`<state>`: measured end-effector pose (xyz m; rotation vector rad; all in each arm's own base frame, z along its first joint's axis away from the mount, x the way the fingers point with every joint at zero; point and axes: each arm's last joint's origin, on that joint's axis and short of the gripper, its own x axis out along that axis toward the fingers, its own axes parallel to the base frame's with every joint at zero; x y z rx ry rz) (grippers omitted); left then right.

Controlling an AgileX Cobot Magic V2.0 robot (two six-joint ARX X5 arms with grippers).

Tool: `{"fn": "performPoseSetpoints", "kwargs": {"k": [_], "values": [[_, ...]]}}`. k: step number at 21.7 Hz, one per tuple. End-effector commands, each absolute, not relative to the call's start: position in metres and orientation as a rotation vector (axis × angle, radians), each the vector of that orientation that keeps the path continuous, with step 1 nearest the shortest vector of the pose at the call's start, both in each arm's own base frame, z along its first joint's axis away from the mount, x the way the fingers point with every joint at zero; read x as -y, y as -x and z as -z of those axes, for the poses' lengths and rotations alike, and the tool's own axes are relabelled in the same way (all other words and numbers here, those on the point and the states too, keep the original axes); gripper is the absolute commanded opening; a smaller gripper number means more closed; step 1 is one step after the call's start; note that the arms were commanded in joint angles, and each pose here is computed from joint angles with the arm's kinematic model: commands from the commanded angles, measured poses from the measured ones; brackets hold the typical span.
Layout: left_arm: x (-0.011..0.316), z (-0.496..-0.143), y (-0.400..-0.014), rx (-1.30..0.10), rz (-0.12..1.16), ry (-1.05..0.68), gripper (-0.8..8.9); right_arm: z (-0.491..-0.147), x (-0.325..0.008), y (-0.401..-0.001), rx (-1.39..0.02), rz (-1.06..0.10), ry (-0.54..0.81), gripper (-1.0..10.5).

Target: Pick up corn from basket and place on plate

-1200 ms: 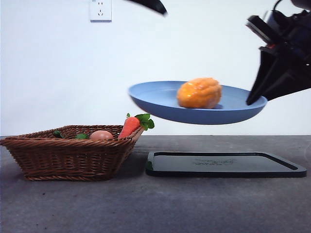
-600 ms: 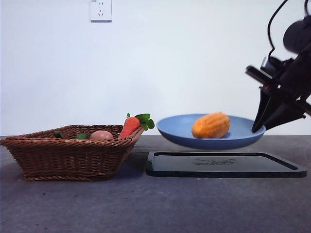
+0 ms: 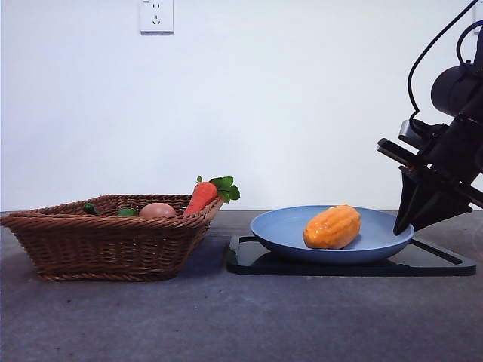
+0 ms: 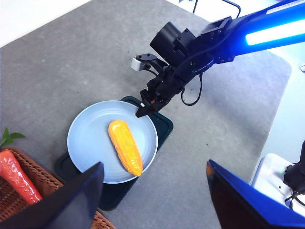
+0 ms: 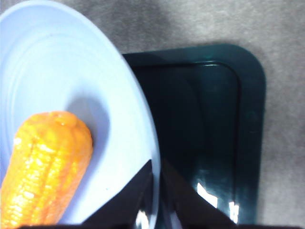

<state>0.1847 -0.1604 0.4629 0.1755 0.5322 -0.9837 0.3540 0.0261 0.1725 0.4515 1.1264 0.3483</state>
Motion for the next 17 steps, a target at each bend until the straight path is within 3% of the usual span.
{"fn": "performPoseSetpoints", "kwargs": {"k": [1, 6, 12, 17], "values": [[0.1620, -0.4682, -0.1842, -0.515, 0.985, -0.159, 3.51, -0.1722, -0.0266, -0.3581, -1.123, -0.358, -0.408, 0.0], [0.1621, -0.4683, -0.1842, -0.516, 0.985, -0.156, 3.51, -0.1711, -0.0282, -0.3564, -1.144, -0.338, -0.395, 0.1], [0.1621, -0.4683, -0.1842, -0.516, 0.985, -0.156, 3.52, -0.1706, -0.0298, -0.3558, -1.152, -0.326, -0.383, 1.7], [0.1620, -0.4680, -0.1842, -0.519, 0.984, -0.157, 3.51, -0.1749, -0.0290, -0.3558, -1.132, -0.324, -0.379, 1.8]]}}
